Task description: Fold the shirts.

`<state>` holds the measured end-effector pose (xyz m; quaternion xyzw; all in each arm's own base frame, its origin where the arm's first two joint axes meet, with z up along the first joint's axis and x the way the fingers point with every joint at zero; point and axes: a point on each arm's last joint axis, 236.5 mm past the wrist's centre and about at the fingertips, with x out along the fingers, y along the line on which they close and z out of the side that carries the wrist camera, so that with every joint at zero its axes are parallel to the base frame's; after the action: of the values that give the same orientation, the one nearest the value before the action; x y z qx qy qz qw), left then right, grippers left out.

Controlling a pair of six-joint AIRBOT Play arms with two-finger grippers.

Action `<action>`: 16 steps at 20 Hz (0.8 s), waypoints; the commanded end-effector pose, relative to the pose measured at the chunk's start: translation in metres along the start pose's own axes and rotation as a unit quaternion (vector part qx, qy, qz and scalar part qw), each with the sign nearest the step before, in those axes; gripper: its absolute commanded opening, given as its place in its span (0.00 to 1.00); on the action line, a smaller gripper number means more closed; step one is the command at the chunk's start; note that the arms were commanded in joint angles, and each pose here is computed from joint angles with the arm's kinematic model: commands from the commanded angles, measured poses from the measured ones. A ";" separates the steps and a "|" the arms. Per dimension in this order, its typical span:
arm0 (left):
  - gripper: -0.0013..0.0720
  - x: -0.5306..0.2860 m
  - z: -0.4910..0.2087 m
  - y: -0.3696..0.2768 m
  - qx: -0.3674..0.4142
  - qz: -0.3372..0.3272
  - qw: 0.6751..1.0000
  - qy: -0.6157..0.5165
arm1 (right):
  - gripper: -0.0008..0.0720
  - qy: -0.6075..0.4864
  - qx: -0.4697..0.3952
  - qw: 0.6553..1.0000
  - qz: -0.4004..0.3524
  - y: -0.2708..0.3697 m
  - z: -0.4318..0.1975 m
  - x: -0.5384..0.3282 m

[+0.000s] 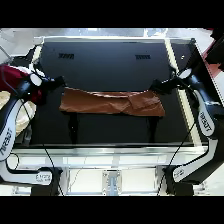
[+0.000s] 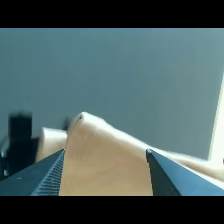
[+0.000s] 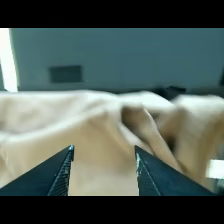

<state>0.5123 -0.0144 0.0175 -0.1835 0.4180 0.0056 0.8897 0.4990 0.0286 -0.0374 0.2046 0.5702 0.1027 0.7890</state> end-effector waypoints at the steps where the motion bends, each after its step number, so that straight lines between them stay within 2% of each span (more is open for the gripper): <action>1: 0.81 -0.059 0.052 -0.031 0.018 -0.030 0.994 -0.101 | 0.64 -0.013 -0.038 0.997 -0.073 -0.025 0.004 -0.078; 4: 0.81 -0.086 0.039 -0.112 0.140 -0.085 0.980 -0.114 | 0.69 -0.048 -0.008 0.994 -0.094 -0.048 0.007 -0.128; 7: 0.79 -0.063 -0.028 -0.181 0.222 -0.134 0.965 -0.032 | 0.69 -0.010 0.053 0.996 -0.069 -0.075 -0.019 -0.117; 8: 0.72 -0.052 -0.051 -0.198 0.244 -0.144 0.959 -0.007 | 0.69 0.002 0.064 0.997 -0.054 -0.080 -0.029 -0.107; 9: 0.55 -0.036 -0.074 -0.210 0.268 -0.146 0.952 0.018 | 0.69 0.015 0.072 0.997 -0.035 -0.085 -0.040 -0.095; 10: 0.53 -0.020 -0.093 -0.219 0.288 -0.144 0.946 0.039 | 0.73 0.030 0.082 0.996 -0.015 -0.089 -0.051 -0.081; 13: 0.53 0.023 -0.137 -0.227 0.291 -0.135 0.940 0.118 | 0.81 0.058 0.111 0.991 0.054 -0.093 -0.072 -0.042; 16: 0.51 0.050 -0.158 -0.222 0.288 -0.119 0.931 0.187 | 0.83 0.050 0.138 0.980 0.133 -0.082 -0.064 -0.015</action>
<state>0.4737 -0.2657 -0.0024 0.0189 0.4733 -0.2496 0.8446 0.4178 -0.0566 -0.0643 0.3171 0.6109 0.0910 0.7196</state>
